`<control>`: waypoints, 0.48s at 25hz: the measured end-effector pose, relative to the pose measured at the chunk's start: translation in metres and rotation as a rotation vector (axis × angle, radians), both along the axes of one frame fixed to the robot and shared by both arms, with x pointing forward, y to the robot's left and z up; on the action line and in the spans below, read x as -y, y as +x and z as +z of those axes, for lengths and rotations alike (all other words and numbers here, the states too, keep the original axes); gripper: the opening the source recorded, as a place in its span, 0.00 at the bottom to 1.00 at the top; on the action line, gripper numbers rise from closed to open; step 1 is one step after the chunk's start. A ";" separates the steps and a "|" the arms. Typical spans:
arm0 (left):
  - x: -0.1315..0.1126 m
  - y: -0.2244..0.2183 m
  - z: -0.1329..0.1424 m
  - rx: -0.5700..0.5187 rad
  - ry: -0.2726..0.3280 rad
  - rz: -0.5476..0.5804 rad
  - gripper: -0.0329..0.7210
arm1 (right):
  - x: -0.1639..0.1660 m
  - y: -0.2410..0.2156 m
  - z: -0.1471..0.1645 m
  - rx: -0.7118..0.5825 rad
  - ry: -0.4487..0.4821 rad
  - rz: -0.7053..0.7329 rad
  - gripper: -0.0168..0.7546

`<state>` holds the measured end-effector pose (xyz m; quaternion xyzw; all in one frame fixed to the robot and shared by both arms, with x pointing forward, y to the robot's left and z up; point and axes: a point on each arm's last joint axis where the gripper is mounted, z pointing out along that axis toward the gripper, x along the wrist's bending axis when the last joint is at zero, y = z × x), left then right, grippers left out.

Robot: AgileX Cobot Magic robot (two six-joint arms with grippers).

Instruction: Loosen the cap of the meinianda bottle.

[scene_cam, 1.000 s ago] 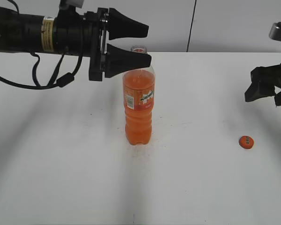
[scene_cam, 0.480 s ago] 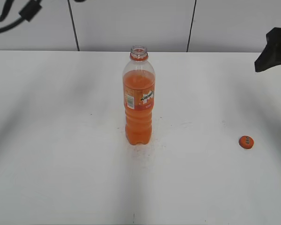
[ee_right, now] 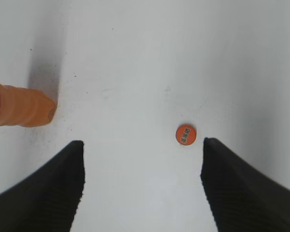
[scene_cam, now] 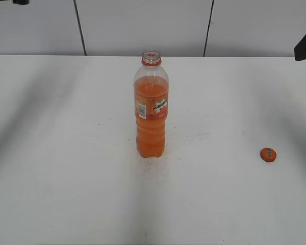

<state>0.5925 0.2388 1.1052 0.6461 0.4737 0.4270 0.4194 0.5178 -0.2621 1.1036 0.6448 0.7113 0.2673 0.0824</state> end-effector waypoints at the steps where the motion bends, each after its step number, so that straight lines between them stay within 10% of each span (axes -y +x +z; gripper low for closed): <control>1: -0.008 0.000 -0.004 0.008 0.036 0.076 0.83 | 0.000 -0.002 0.002 -0.001 0.000 0.002 0.75; 7: -0.038 -0.010 -0.027 -0.170 0.151 0.368 0.83 | 0.000 -0.011 0.006 -0.020 0.001 0.016 0.75; 12: -0.039 -0.029 -0.045 -0.525 0.041 0.447 0.82 | -0.001 -0.015 0.006 -0.054 0.000 0.028 0.75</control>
